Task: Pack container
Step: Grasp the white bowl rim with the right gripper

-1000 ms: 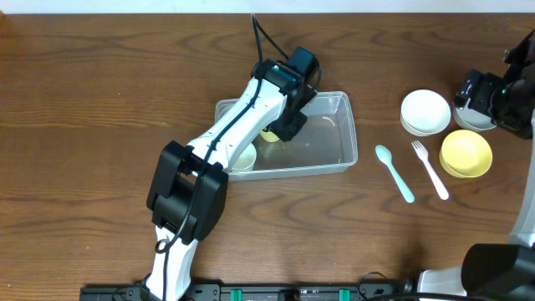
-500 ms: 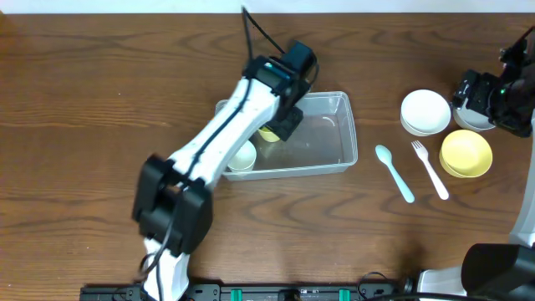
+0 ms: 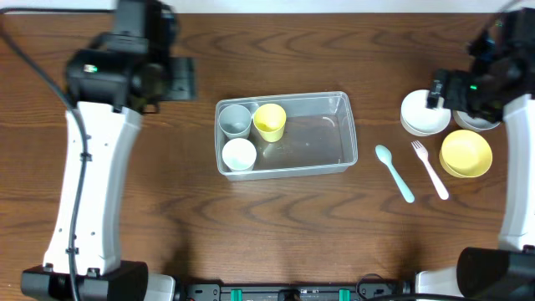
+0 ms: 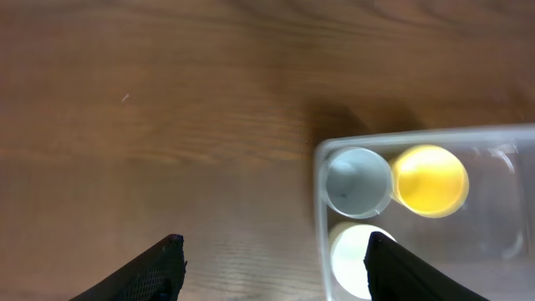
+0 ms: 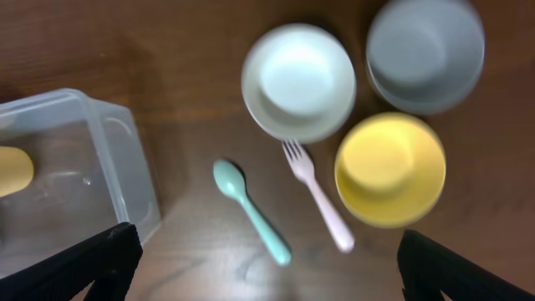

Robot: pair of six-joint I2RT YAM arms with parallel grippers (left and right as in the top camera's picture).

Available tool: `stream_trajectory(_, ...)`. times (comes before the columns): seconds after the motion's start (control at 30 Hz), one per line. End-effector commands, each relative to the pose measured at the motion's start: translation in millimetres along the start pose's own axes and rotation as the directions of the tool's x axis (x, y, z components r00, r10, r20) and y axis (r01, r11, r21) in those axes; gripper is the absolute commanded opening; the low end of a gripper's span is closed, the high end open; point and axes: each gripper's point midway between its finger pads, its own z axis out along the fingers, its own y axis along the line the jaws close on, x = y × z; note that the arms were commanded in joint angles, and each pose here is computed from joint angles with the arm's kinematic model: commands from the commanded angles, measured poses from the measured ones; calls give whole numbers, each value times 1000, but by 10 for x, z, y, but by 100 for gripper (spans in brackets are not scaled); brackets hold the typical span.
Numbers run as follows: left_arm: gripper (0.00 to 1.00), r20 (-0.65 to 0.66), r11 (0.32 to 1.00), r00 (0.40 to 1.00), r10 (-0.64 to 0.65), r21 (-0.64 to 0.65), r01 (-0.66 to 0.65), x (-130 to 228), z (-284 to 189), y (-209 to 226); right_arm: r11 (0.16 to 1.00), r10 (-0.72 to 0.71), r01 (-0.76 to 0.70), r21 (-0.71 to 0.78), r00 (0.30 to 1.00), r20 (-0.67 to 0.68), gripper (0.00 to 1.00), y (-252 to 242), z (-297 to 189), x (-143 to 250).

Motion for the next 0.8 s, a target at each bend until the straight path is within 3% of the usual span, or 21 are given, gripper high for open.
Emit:
stream_trajectory(0.0, 70, -67, 990, 990, -126, 62, 130, 86, 134, 126, 988, -145, 140, 70, 987, 74, 99, 159, -118, -145)
stream_trajectory(0.13, 70, -84, 977, 975, -207, 26, 209, 131, 206, 356, 971, -235, 233, 53, 972, 24, 99, 372, 196, -188)
stream_trajectory(0.47, 70, -116, 974, 967, -225, 7, 227, 228, 286, 435, 947, -308, 321, 36, 932, -193, 99, 351, 1428, -148)
stream_trajectory(0.77, 70, -117, 974, 968, -224, 7, 227, 229, 287, 435, 965, -233, 260, 40, 915, -329, 97, 170, 2216, 69)
